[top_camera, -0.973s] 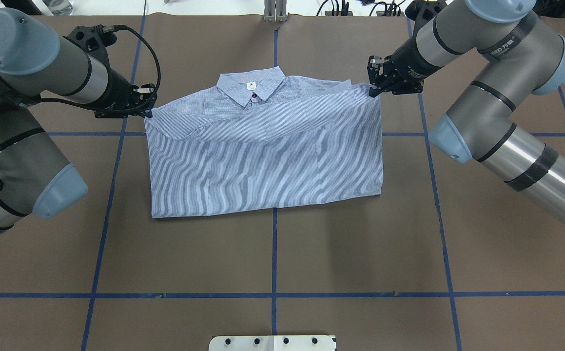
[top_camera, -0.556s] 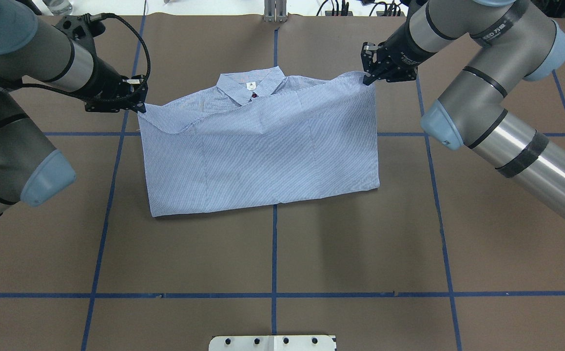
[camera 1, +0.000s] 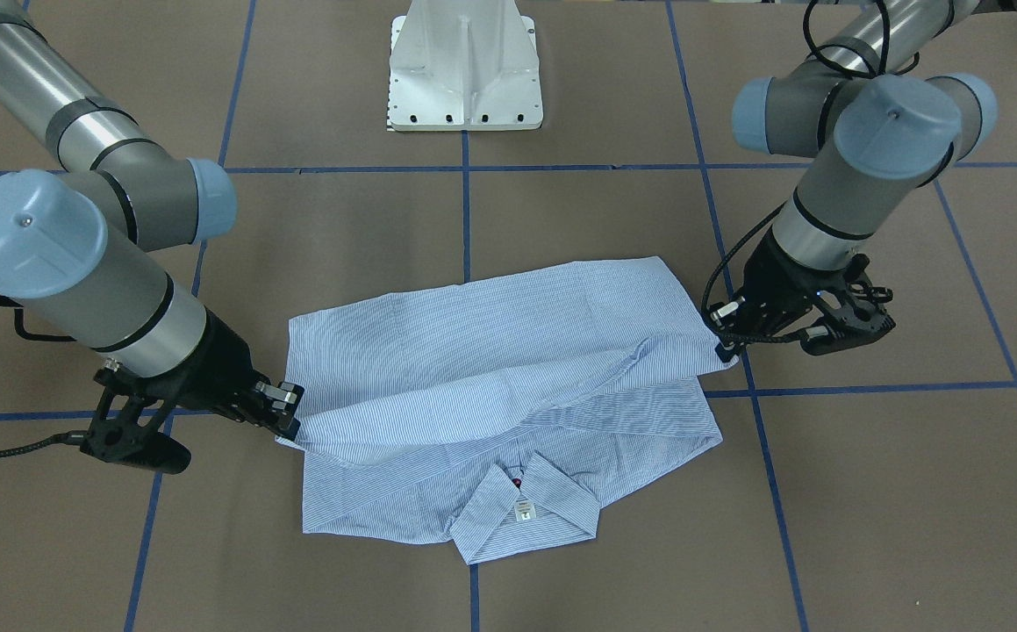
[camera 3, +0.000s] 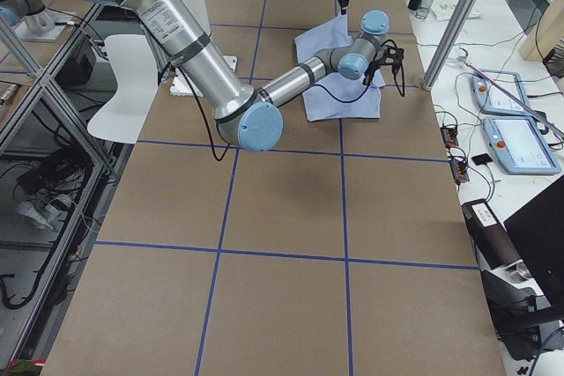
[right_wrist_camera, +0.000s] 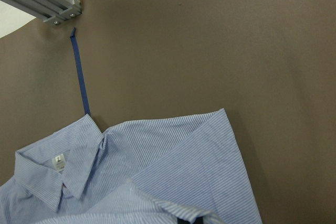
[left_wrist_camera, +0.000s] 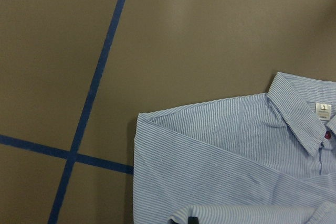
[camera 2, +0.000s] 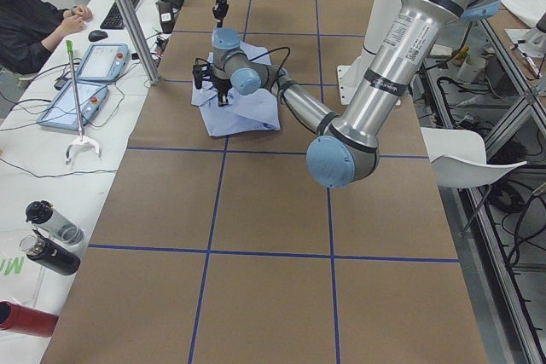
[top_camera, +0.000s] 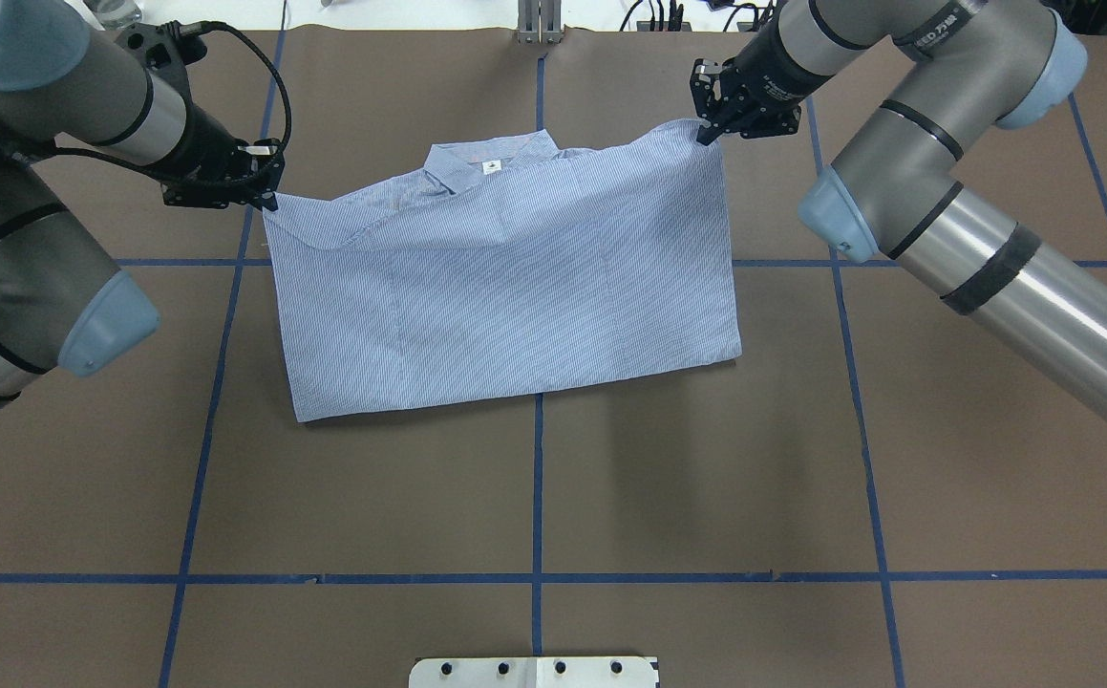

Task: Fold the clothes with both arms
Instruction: 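Lay the hem over the shoulders with both grippers beside the collar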

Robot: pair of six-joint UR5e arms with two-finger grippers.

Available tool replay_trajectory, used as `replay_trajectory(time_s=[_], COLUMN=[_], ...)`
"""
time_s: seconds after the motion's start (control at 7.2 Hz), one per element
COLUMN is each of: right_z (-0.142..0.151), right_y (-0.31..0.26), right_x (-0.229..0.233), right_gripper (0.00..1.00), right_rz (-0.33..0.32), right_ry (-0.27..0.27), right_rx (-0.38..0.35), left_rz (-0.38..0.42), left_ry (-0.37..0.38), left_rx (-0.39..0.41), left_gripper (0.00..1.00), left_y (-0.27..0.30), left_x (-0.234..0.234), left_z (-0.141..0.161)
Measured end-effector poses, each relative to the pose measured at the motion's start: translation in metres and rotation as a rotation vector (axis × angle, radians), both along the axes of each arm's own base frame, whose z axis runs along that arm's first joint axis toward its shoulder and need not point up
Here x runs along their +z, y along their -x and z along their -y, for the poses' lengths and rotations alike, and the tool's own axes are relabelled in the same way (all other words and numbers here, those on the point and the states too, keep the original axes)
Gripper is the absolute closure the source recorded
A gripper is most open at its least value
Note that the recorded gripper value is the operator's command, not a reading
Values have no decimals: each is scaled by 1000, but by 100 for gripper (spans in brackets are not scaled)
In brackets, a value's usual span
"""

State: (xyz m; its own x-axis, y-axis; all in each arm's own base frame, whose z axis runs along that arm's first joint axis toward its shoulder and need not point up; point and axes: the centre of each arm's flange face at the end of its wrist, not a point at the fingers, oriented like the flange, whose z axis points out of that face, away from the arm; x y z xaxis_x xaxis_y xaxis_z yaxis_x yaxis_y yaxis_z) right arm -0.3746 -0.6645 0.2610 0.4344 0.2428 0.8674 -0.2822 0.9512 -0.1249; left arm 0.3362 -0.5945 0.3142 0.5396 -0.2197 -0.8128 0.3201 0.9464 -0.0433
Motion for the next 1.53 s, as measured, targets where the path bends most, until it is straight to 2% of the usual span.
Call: replay_trajectory(time_s=[0.28,0.56,0.97,1.53], right_z=[20,35,43,44], right_y=[12,25,29,31], right_x=[18,21,35,41], right_gripper=[100,100,100,100], right_rz=[-7,-24,-47,-59], right_ry=[3,19,41,48], right_rx=[4,7,12,17], left_rz=[-6,-1,6,6], left_ry=[-13,-6,-11,-25], left_rx=[-1,-1,-9,-19], left_gripper=[100,100,100,100], left_y=[-17,-27,-33,-35], left_x=[13,29,55,55], left_z=[28,40,50,54])
